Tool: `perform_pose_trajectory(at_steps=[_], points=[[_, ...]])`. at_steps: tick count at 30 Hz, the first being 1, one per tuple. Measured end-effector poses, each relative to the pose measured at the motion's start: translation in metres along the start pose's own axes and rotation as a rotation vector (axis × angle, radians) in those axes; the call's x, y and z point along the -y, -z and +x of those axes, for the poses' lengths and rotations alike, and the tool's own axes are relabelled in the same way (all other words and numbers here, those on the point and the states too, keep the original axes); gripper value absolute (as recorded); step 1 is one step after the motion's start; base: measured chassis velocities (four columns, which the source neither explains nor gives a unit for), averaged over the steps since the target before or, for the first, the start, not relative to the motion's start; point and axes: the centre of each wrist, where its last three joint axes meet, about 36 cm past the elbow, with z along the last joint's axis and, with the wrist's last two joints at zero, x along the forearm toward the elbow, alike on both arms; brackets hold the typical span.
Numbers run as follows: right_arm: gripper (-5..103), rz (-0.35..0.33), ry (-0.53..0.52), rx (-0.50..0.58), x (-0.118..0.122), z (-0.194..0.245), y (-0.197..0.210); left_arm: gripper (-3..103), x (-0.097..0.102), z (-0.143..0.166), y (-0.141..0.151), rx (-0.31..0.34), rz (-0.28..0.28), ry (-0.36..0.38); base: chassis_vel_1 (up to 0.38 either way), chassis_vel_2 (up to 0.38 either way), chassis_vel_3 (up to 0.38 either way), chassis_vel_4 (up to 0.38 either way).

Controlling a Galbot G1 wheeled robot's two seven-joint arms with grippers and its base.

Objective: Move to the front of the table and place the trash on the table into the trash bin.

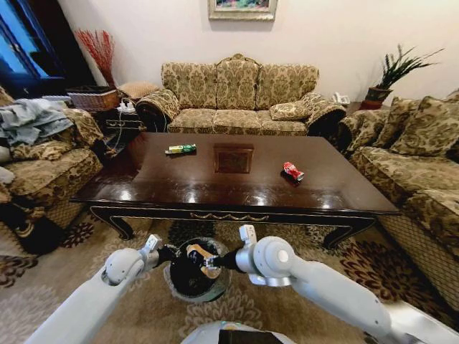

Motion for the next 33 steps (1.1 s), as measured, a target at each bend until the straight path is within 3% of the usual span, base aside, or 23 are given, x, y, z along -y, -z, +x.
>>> perform_pose_trajectory(at_steps=[7, 17, 18, 23, 29, 31, 32, 33], points=[[39, -0.045, -0.008, -0.008, -0.003, -0.005, 0.004, 0, 0.0, 0.0, 0.0, 0.0, 0.0, -0.002, 0.0, 0.0, 0.0, 0.0], [37, -0.132, -0.036, -0.032, 0.012, -0.023, 0.005, 0, -0.001, 0.004, 0.003, 0.009, -0.006, 0.0, 0.0, 0.0, 0.0, 0.0], [47, -0.133, -0.027, -0.038, 0.012, -0.025, 0.005, 0, -0.001, 0.004, 0.003, 0.011, -0.007, -0.002, 0.0, 0.0, 0.0, 0.0], [57, -0.126, -0.027, -0.033, 0.009, -0.028, 0.006, 0, 0.001, 0.005, 0.004, 0.015, -0.008, -0.005, 0.0, 0.0, 0.0, 0.0], [85, -0.099, -0.046, -0.009, 0.007, -0.026, 0.007, 0, 0.003, 0.007, 0.005, 0.02, -0.01, -0.008, 0.0, 0.0, 0.0, 0.0], [85, -0.096, -0.048, -0.005, 0.007, -0.025, 0.007, 0, 0.002, 0.007, 0.005, 0.021, -0.009, -0.008, 0.0, 0.0, 0.0, 0.0], [95, -0.095, -0.052, 0.003, 0.007, -0.024, 0.006, 0, 0.002, 0.007, 0.006, 0.022, -0.006, -0.01, 0.0, 0.0, 0.0, 0.0], [98, -0.095, -0.053, 0.013, 0.006, -0.023, 0.007, 0, 0.002, 0.008, 0.006, 0.023, -0.006, -0.011, 0.0, 0.0, 0.0, 0.0]])
